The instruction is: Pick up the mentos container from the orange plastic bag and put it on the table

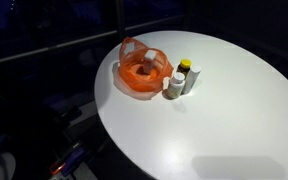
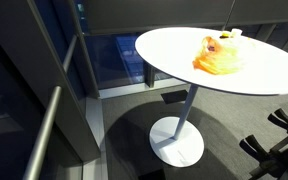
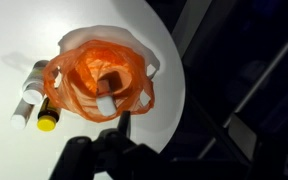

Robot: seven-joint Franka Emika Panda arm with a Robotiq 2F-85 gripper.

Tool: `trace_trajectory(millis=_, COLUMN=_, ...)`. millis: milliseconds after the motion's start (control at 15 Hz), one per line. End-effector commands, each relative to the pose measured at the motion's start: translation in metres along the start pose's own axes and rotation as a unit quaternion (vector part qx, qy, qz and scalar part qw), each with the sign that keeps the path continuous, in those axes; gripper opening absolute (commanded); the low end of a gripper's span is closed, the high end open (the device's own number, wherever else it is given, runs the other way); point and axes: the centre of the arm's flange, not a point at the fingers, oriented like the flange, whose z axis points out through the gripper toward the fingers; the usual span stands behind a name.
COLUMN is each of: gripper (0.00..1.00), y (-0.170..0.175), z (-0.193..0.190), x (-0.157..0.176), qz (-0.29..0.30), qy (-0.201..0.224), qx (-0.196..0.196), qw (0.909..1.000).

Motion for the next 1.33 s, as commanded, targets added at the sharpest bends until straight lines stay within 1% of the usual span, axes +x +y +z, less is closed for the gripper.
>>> trace_trajectory(millis=0, gripper=1.00, y=0.001, z=-0.009, x=0.019, qz=0.014, qy=0.002, qx=-0.010, qw=0.9998)
trace_trajectory(millis=400, gripper=1.00, y=0.000, z=-0.008, x=0.051, qz=0.027, qy=-0.007, qx=-0.029, qw=0.9992)
trace_trajectory(millis=733, gripper=1.00, y=0.004, z=0.001, x=0.080, qz=0.039, qy=-0.018, qx=-0.051, qw=0.9978)
trace_trajectory(millis=933, gripper=1.00, y=0.016, z=0.012, x=0.095, qz=0.048, qy=-0.028, qx=-0.059, qw=0.9967)
trace_trajectory(millis=1267, gripper=1.00, y=0.040, z=0.044, x=0.116, qz=0.062, qy=-0.050, qx=-0.065, qw=0.9947)
